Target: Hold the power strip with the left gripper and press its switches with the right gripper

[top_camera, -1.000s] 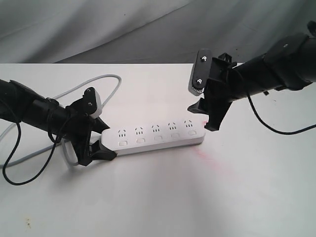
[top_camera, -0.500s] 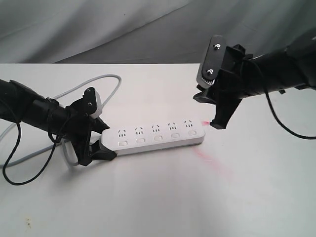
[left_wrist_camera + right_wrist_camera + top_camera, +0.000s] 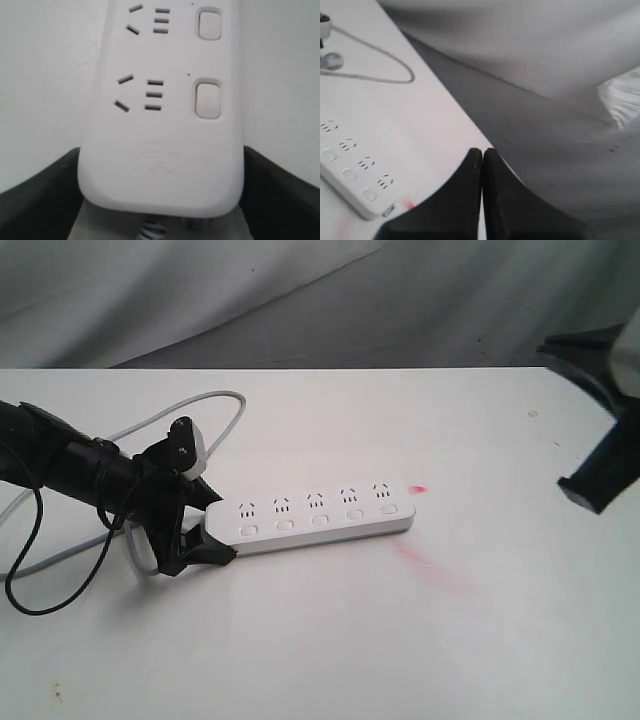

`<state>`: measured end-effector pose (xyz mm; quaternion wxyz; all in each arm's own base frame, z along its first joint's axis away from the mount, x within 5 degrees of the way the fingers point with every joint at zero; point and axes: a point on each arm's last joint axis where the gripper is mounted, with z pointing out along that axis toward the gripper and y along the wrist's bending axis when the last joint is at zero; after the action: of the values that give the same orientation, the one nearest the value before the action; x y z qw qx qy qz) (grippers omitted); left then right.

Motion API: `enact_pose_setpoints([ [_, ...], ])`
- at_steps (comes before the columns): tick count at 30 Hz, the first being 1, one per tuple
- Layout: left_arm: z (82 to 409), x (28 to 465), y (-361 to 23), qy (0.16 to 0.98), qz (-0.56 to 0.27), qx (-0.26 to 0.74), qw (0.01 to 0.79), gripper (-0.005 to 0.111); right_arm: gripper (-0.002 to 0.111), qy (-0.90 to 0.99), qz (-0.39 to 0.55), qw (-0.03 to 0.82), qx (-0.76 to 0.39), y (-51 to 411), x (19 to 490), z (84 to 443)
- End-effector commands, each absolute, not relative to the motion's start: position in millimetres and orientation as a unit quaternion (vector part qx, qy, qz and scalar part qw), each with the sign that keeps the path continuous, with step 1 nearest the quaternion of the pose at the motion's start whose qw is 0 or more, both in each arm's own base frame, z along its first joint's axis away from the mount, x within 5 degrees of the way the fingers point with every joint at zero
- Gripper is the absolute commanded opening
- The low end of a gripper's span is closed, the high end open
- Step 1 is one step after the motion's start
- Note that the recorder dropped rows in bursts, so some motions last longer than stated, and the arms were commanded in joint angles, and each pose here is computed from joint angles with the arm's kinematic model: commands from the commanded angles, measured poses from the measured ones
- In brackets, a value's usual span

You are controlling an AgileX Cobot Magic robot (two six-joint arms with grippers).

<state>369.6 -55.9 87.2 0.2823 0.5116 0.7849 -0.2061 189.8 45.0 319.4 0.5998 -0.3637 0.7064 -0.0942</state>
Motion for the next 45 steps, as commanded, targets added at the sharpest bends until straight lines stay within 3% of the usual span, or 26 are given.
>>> enact_pose_setpoints([
  [1, 88, 371, -58, 0.784, -0.207, 0.512, 0.284, 0.052, 0.0, 0.684, -0.118, 0.643, -0.324, 34, 154, 324],
  [23, 88, 371, -58, 0.783, -0.207, 0.512, 0.284, 0.052, 0.0, 0.617, -0.162, 0.716, -0.285, 19, 91, 340],
  [28, 88, 371, -58, 0.783, -0.207, 0.512, 0.284, 0.052, 0.0, 0.591, -0.191, 0.744, -0.247, 19, 54, 346],
  [34, 88, 371, -58, 0.783, -0.207, 0.512, 0.284, 0.052, 0.0, 0.6, -0.181, 0.762, -0.163, 10, 52, 351],
  [42, 88, 371, -58, 0.784, -0.207, 0.512, 0.284, 0.052, 0.0, 0.716, -0.167, 0.674, -0.068, -7, 57, 327],
  [45, 88, 371, -58, 0.784, -0.207, 0.512, 0.284, 0.052, 0.0, 0.711, -0.152, 0.686, -0.023, -11, 62, 317],
])
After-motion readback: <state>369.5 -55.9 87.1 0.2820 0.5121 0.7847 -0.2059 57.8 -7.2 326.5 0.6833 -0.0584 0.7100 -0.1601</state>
